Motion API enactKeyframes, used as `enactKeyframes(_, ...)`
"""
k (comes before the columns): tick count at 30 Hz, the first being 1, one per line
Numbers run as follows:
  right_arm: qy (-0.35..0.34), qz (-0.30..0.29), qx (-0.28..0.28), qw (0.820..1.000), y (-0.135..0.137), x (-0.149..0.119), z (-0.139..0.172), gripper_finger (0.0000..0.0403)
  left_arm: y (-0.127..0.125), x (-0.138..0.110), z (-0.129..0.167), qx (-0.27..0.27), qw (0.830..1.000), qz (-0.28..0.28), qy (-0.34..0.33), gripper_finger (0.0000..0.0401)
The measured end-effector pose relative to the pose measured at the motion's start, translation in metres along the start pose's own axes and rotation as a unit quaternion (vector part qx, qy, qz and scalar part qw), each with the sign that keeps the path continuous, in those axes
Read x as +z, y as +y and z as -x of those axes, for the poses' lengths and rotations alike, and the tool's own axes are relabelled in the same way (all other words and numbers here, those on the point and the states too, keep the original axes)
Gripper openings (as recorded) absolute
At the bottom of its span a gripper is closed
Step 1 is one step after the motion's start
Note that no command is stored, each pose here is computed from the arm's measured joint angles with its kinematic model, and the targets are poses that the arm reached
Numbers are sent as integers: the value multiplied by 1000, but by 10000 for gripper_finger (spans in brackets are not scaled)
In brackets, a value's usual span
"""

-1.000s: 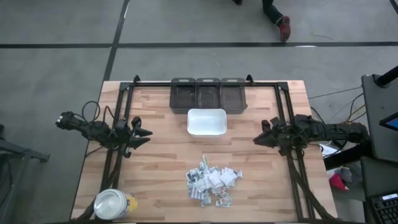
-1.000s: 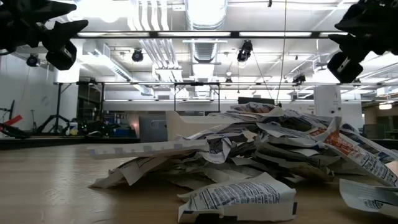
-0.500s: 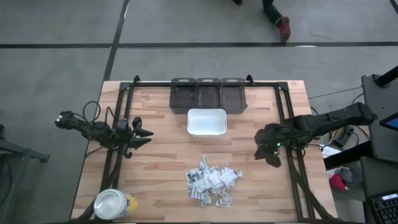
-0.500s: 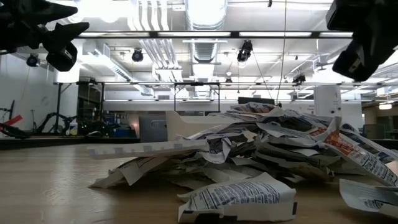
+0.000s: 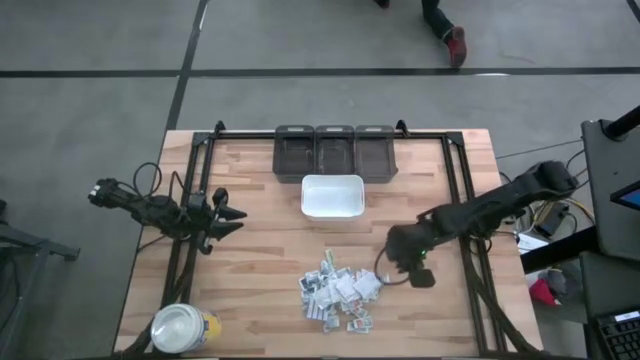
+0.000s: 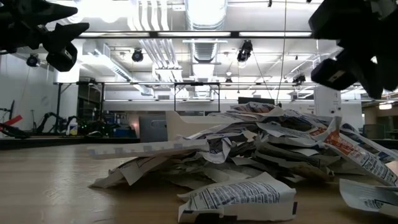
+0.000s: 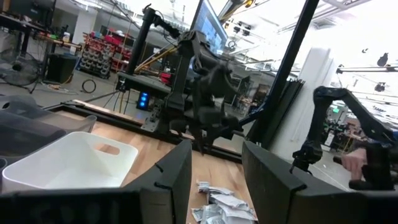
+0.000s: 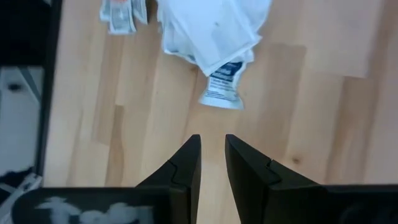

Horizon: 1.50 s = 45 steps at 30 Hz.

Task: Pick & Place First Aid Supplies
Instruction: Put the white alcohol pad into the right black bin

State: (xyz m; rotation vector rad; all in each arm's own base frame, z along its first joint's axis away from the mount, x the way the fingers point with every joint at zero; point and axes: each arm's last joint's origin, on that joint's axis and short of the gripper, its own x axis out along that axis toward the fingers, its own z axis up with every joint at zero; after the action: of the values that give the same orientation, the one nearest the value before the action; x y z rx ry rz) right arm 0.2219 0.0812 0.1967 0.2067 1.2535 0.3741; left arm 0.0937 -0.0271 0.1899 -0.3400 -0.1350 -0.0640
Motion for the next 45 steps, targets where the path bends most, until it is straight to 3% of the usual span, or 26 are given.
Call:
enactKeyframes(11,58,-13,-15,998,-2,25,-37,59,0,0,0,0,1000,0,0,138)
enactKeyframes(33,46,-105,-58,992,-3,29,-35,57,1,-4,0,5,1000,-7,18,138)
enactKeyframes(45,44,-127,-59,989,-3,29,-35,128,1,-4,0,6,1000,-9,21,138)
